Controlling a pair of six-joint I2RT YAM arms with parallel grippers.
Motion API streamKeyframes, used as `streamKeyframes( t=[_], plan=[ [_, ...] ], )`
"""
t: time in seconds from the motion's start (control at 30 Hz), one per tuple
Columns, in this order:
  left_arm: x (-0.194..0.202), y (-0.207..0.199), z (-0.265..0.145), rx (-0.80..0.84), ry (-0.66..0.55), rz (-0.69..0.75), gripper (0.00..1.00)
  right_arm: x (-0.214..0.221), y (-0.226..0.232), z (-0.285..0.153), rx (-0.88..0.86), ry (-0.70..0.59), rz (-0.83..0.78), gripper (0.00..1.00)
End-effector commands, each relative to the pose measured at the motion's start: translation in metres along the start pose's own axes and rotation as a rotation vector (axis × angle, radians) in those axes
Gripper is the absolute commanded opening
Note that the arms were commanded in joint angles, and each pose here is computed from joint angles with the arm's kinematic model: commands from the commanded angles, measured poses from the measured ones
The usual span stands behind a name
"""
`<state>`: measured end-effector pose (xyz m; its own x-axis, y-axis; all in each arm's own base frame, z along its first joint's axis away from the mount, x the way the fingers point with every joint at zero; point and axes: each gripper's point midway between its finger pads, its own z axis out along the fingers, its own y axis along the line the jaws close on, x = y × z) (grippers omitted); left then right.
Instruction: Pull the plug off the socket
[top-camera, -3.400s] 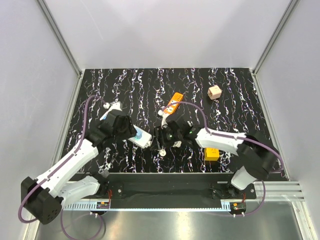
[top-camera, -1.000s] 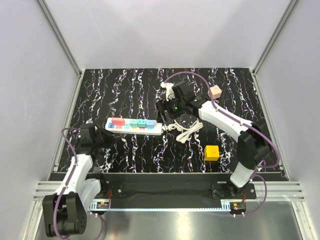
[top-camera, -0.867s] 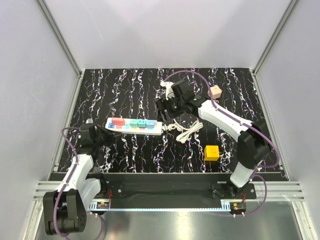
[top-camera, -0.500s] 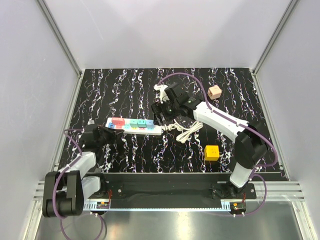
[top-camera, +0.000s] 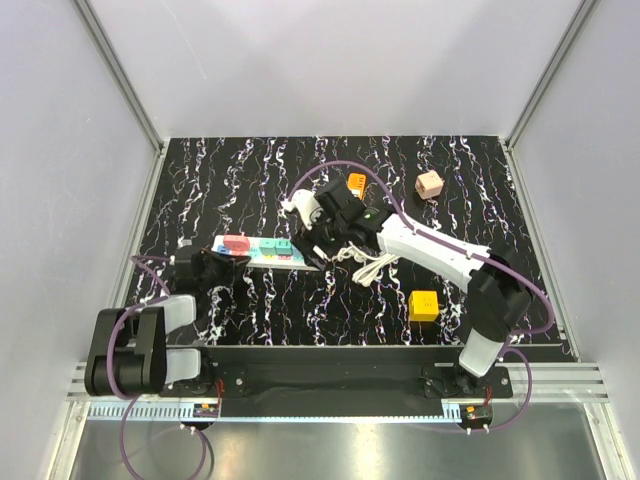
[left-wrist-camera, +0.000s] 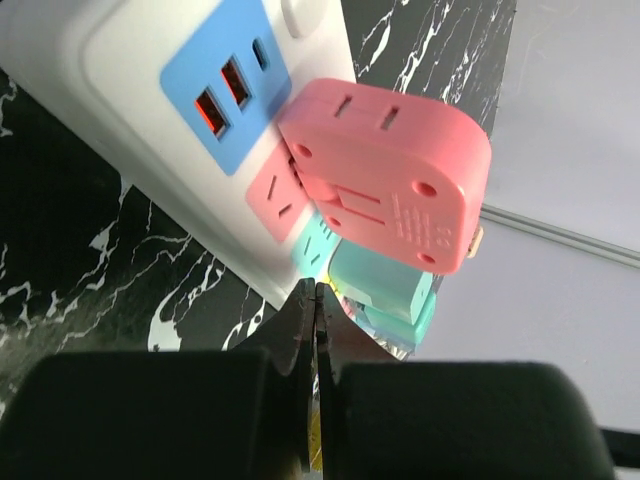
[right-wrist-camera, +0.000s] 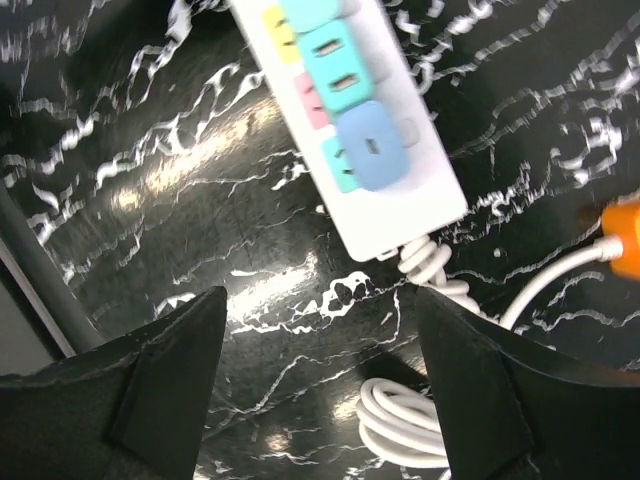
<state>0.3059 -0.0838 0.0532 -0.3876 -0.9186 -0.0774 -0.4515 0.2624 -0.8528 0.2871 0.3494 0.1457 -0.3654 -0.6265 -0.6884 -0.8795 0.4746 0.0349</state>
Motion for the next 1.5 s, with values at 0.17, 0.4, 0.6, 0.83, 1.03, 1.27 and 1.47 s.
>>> streamKeyframes(
  t=[0.17, 0.4, 0.6, 0.83, 1.03, 1.27, 1.47],
  plan=[
    [0.002, -0.021, 0.011, 0.100, 0.003, 0.030, 0.00, -0.030, -0.013, 0.003, 0.032, -0.031, -0.272, 0.86],
    [0.000, -0.002, 0.010, 0.059, -0.031, -0.038, 0.00, -0.024, 0.004, 0.006, -0.072, -0.011, -0.262, 0.96],
    [0.006, -0.012, 0.016, 0.098, -0.031, -0.043, 0.00, -0.018, 0.001, 0.008, -0.082, 0.067, -0.277, 0.94],
    [0.021, 0.001, 0.017, 0.066, -0.057, -0.073, 0.00, -0.015, -0.013, 0.016, -0.024, 0.099, -0.302, 0.90],
    [0.024, -0.009, 0.022, 0.090, -0.066, -0.078, 0.00, -0.027, -0.038, 0.024, 0.046, 0.087, -0.313, 0.82],
    [0.021, 0.005, 0.017, 0.053, -0.120, -0.059, 0.00, -0.034, -0.042, 0.036, 0.002, 0.037, -0.378, 0.74],
    [0.027, 0.012, 0.019, 0.031, -0.116, -0.049, 0.00, -0.038, -0.027, 0.052, -0.098, -0.010, -0.412, 0.72]
  ],
)
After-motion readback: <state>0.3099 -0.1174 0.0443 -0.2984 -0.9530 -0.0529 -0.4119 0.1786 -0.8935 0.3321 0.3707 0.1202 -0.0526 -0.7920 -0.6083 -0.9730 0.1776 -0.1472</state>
